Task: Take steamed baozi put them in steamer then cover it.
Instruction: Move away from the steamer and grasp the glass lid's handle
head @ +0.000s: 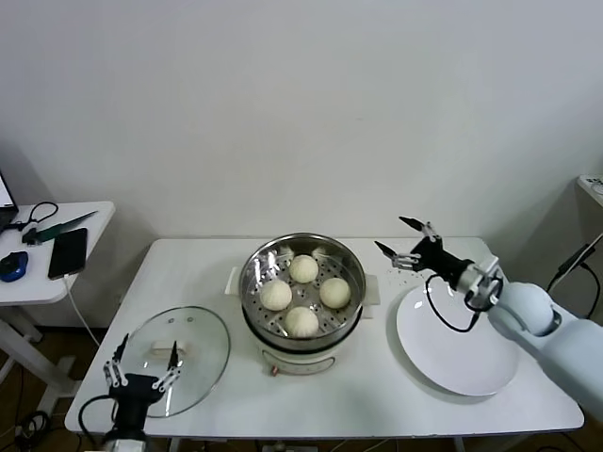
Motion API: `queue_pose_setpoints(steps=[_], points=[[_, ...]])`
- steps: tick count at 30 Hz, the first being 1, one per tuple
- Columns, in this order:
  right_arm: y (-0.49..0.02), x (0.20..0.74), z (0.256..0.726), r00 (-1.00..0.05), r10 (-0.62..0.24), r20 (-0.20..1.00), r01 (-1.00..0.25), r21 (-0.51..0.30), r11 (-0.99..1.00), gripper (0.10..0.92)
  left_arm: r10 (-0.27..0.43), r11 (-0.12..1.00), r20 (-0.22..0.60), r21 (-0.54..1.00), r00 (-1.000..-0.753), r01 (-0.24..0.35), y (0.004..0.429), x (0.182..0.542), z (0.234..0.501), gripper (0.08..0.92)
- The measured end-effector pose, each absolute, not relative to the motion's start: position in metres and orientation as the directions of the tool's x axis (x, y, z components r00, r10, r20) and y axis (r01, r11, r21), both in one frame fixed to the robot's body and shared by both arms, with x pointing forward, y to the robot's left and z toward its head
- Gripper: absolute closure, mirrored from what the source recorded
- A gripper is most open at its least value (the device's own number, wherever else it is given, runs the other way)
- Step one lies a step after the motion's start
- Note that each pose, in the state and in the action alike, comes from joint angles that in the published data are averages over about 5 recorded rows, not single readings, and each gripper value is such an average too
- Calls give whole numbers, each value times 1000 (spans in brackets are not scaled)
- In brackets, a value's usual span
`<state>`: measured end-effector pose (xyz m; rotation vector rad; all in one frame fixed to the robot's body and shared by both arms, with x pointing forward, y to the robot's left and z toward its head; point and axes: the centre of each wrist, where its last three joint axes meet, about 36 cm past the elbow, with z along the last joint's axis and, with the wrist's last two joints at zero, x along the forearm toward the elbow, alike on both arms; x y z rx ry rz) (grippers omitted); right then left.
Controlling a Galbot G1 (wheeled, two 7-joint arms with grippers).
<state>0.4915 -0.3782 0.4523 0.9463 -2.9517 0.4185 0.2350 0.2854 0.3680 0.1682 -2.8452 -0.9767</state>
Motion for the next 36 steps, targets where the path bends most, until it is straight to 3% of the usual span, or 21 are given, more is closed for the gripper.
queue_pose_setpoints(steps=[7, 15, 22, 36], points=[[-390, 464, 425, -868, -489, 90, -497, -191, 847, 200, -125, 475, 83, 880, -989, 14, 292, 245, 381, 177], [-406, 434, 397, -906, -406, 120, -420, -148, 895, 200, -126, 165, 127, 981, -984, 106, 295, 253, 370, 177], [-417, 417, 379, -927, -346, 143, -365, -137, 921, 200, -140, 53, 176, 984, -974, 170, 289, 252, 346, 177], [-418, 405, 359, -935, -309, 176, -334, -137, 932, 200, -156, -55, 191, 978, -969, 201, 287, 265, 302, 177]])
